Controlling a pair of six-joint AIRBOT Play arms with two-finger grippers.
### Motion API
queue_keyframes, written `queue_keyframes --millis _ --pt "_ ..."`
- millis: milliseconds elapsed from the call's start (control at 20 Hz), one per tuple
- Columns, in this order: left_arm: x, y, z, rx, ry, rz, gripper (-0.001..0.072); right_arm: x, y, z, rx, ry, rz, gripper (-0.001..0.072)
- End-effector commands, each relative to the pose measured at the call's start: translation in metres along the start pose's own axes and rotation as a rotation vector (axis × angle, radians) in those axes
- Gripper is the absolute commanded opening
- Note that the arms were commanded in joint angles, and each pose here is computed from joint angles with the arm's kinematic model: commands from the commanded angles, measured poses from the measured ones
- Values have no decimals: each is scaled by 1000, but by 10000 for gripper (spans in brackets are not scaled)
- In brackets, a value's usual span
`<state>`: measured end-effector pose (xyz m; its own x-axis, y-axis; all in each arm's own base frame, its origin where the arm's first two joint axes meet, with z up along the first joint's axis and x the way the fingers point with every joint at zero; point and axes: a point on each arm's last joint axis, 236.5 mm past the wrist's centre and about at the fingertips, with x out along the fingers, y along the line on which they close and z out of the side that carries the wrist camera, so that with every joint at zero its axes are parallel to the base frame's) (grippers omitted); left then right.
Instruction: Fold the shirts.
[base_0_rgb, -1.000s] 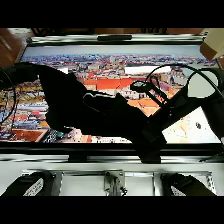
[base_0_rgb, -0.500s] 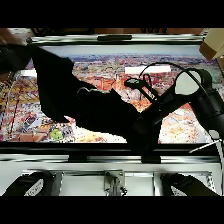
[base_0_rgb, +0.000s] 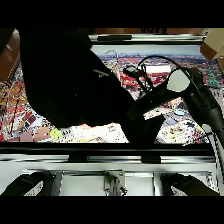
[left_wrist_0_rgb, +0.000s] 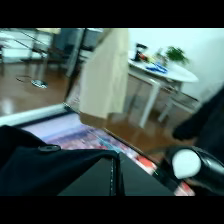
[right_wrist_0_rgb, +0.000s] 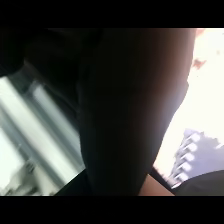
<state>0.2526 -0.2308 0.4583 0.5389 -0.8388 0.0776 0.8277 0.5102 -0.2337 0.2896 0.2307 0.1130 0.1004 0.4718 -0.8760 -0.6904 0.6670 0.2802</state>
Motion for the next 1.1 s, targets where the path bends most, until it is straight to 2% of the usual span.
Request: queue_keyframes --millis 0,150,300,450,650,800,850,900,950,1050 --pt "-7 -19 -36 14 164 -66 43 -28 -34 33 -21 -131 -187 50" --pt "-23 17 -64 45 298 84 43 -92 -51 59 -68 -265 -366 50" --pt "-52 65 -93 98 455 269 43 -158 -46 74 -97 -417 -476 50" --pt "-65 82 -106 85 528 323 43 -217 -25 85 -119 -605 -518 50" --pt "-51 75 -120 41 559 264 44 -260 19 98 -128 -811 -417 50" --pt "-42 81 -125 33 570 254 60 -248 44 92 -128 -783 -294 50" --pt "-42 88 -123 43 563 279 164 -242 45 86 -126 -748 -285 50" --pt "-44 96 -120 63 556 313 411 -237 45 80 -122 -716 -280 51" --pt "-47 108 -115 94 547 364 720 -232 45 74 -119 -684 -275 50" --pt "-59 137 -101 182 535 493 718 -225 45 66 -96 -644 -261 51"
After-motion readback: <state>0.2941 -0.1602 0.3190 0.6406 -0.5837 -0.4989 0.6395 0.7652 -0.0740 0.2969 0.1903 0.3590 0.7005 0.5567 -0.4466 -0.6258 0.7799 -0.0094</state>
